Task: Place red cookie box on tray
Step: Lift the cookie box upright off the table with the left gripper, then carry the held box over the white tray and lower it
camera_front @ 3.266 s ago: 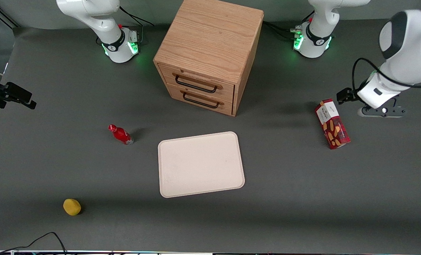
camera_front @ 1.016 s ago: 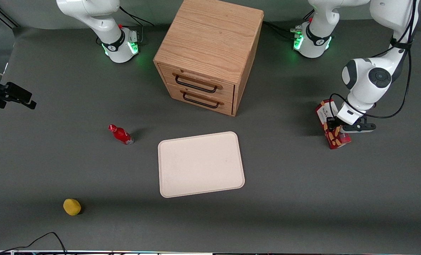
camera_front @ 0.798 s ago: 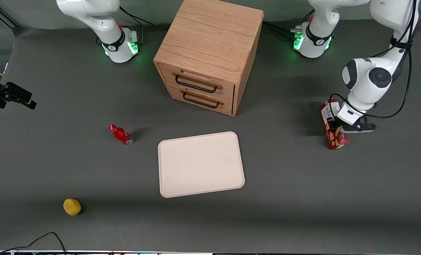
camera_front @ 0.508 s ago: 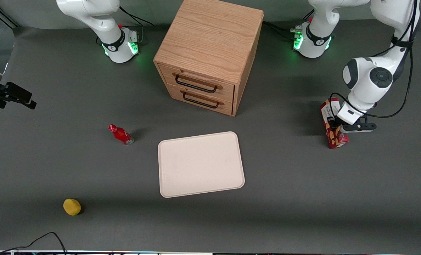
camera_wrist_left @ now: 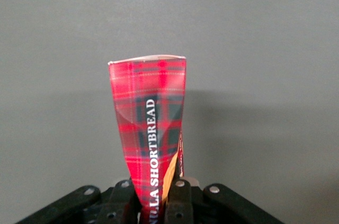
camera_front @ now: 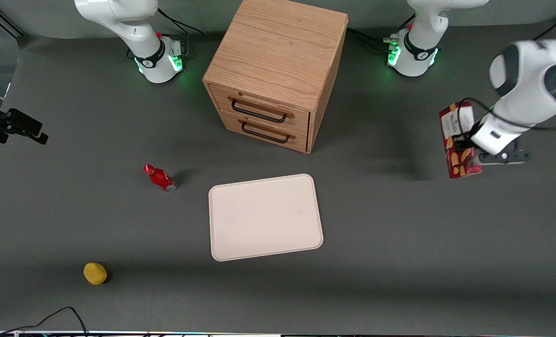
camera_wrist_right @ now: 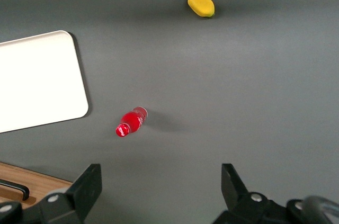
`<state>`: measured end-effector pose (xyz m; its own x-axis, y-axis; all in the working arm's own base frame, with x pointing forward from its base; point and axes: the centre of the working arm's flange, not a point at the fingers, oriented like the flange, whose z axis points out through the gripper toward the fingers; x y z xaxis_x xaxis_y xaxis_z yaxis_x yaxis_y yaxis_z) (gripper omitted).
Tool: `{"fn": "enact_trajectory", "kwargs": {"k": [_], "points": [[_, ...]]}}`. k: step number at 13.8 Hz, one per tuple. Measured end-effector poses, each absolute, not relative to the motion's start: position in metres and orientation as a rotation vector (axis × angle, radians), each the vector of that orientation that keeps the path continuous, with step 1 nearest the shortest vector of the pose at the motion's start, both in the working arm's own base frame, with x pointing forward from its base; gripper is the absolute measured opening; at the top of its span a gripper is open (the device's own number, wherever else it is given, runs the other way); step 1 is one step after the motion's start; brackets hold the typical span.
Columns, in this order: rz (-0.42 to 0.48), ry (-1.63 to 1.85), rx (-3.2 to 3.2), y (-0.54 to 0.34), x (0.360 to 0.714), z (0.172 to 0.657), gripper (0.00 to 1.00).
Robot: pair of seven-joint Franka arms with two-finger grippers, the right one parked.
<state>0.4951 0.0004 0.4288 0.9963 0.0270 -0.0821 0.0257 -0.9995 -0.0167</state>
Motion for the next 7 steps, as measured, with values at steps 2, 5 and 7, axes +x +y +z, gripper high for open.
{"fn": "enact_trajectory", "kwargs": {"k": [2, 5, 7], "points": [[0.188, -0.017, -3.118, -0.008, 0.497, 0.496, 0.20], [0.217, -0.020, -3.108, -0.041, 0.496, 0.550, 0.20], [0.220, -0.096, -3.124, -0.080, 0.498, 0.553, 0.20]]}}
